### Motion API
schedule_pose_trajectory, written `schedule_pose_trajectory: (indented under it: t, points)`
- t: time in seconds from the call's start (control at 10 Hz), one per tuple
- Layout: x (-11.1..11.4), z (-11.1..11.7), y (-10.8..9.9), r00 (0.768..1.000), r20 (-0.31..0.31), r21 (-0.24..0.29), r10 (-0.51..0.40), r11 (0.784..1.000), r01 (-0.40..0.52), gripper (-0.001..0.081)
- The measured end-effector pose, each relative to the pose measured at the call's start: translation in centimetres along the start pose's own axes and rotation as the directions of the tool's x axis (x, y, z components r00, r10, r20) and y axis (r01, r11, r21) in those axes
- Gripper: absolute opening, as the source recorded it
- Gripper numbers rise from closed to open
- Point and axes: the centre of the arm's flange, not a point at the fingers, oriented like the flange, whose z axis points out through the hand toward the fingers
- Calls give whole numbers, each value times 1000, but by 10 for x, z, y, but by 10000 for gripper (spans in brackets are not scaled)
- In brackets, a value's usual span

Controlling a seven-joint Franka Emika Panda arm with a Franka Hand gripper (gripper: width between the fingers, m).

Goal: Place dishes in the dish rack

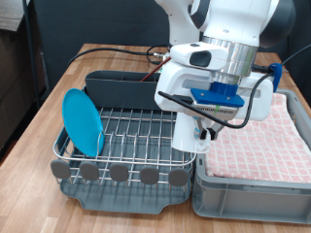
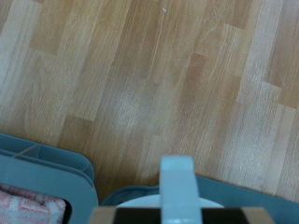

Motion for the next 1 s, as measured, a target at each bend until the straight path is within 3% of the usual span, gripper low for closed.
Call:
schedule_pose_trajectory:
  t: [1.0]
  points:
    - [4,32,10,1000,26,20,10,1000,-11,72]
